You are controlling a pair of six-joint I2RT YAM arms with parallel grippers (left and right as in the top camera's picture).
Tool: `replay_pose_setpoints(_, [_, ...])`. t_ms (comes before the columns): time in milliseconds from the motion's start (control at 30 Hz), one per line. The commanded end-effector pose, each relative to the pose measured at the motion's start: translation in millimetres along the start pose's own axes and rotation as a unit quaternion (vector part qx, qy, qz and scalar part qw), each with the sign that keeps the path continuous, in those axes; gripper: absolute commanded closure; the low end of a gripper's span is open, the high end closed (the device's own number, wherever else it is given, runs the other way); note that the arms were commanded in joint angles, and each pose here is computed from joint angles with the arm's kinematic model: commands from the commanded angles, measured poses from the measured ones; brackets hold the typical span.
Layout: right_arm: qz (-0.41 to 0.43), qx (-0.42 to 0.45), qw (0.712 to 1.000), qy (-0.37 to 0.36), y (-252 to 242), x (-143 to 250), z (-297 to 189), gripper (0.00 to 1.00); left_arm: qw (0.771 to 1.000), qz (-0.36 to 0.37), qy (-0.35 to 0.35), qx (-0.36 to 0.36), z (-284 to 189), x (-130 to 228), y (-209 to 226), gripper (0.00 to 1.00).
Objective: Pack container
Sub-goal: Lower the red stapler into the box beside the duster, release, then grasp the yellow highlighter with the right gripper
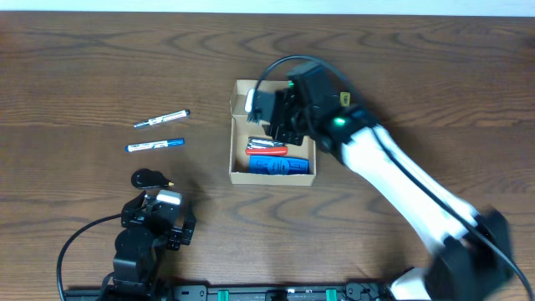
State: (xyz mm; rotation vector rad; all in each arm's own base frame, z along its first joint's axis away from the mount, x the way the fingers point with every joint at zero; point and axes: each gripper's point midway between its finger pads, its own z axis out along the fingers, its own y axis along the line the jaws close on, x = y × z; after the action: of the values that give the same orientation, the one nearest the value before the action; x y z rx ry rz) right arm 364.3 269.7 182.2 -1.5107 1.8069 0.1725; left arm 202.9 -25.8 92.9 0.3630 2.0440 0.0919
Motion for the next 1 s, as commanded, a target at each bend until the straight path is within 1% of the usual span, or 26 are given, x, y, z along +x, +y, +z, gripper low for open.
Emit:
replay_pose_setpoints(0, [0.073,0.044,0.995,-0.043,-18,-24,-53,0.51,1.000,0.010,0.005,-0.004,1,4,1,0.04])
replay_pose_setpoints(100, [0.145,0.084,0.985,-0.034,-35,-14,-77,0.50,1.000,0.010,0.005,-0.004,1,4,1,0.05])
replay_pose_setpoints(233, [0.274,0.141,0.951,0.008,-56,22,-93,0.50,1.000,0.010,0.005,-0.004,1,4,1,0.05])
replay_pose_setpoints(333, [0.362,0.183,0.913,0.049,-68,56,-97,0.51,1.000,0.010,0.005,-0.004,1,4,1,0.05])
replay_pose_setpoints(400, [0.421,0.218,0.877,0.074,-76,81,-99,0.51,1.000,0.010,0.005,-0.004,1,4,1,0.04])
replay_pose_setpoints(467, [0.458,0.240,0.852,0.089,-82,97,-99,0.48,1.000,0.010,0.005,-0.004,1,4,1,0.05])
replay_pose_setpoints(500, [0.486,0.253,0.831,0.098,-85,109,-97,0.48,1.000,0.010,0.005,-0.004,1,4,1,0.05])
replay_pose_setpoints(533, [0.505,0.258,0.817,0.104,-86,117,-94,0.48,1.000,0.010,0.005,-0.004,1,4,1,0.05])
replay_pose_setpoints(600, [0.540,0.261,0.791,0.118,-87,133,-85,0.46,1.000,0.010,0.005,-0.004,1,4,1,0.05])
replay_pose_setpoints(733, [0.584,0.258,0.753,0.158,-82,166,-59,0.45,1.000,0.010,0.005,-0.004,1,4,1,0.05])
replay_pose_setpoints(867, [0.604,0.251,0.730,0.199,-74,197,-32,0.45,1.000,0.010,0.005,-0.004,1,4,1,0.04])
replay_pose_setpoints(967, [0.610,0.247,0.720,0.220,-71,216,-15,0.44,1.000,0.010,0.005,-0.004,1,4,1,0.04])
